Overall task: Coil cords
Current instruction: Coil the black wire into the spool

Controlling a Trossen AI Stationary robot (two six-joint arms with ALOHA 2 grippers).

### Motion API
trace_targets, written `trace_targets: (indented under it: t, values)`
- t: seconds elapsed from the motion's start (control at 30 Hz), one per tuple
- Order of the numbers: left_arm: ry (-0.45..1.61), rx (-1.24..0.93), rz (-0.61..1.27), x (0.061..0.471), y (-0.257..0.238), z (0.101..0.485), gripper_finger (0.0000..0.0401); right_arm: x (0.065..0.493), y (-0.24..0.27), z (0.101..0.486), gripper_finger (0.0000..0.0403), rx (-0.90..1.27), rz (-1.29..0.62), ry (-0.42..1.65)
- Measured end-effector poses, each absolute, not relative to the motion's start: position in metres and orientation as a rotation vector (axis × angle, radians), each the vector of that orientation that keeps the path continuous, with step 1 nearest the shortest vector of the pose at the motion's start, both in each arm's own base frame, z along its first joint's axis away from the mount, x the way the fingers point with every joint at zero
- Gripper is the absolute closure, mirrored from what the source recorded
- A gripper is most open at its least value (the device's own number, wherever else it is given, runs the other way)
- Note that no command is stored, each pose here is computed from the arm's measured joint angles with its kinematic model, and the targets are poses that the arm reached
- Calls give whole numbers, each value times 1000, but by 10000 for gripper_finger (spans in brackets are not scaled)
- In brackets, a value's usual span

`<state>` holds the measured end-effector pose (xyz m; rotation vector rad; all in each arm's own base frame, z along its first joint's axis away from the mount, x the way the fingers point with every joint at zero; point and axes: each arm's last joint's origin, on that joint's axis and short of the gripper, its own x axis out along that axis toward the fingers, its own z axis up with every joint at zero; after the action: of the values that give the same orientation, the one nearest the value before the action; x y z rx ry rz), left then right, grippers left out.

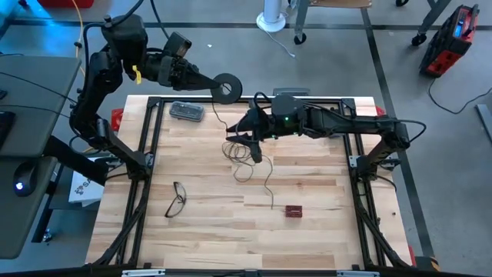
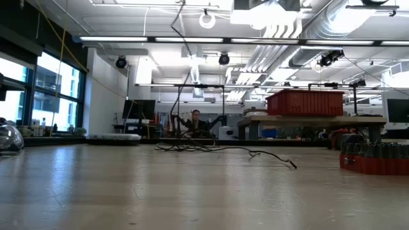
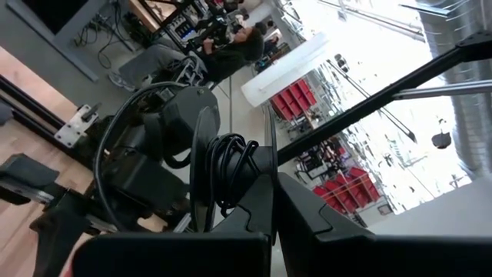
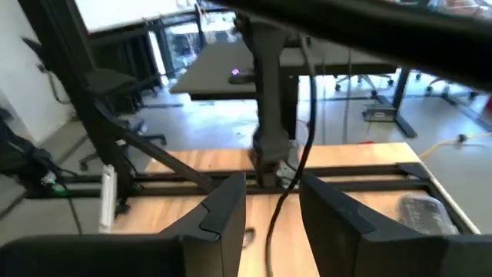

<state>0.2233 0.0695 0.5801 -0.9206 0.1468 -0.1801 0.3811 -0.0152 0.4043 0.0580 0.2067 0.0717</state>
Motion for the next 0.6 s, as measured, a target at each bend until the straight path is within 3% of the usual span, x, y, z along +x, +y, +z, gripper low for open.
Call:
trace_targets:
  t: [0.6]
  values:
    - [147,-910,-182,223,69,580,401,378,-19,410,288,77,89,176]
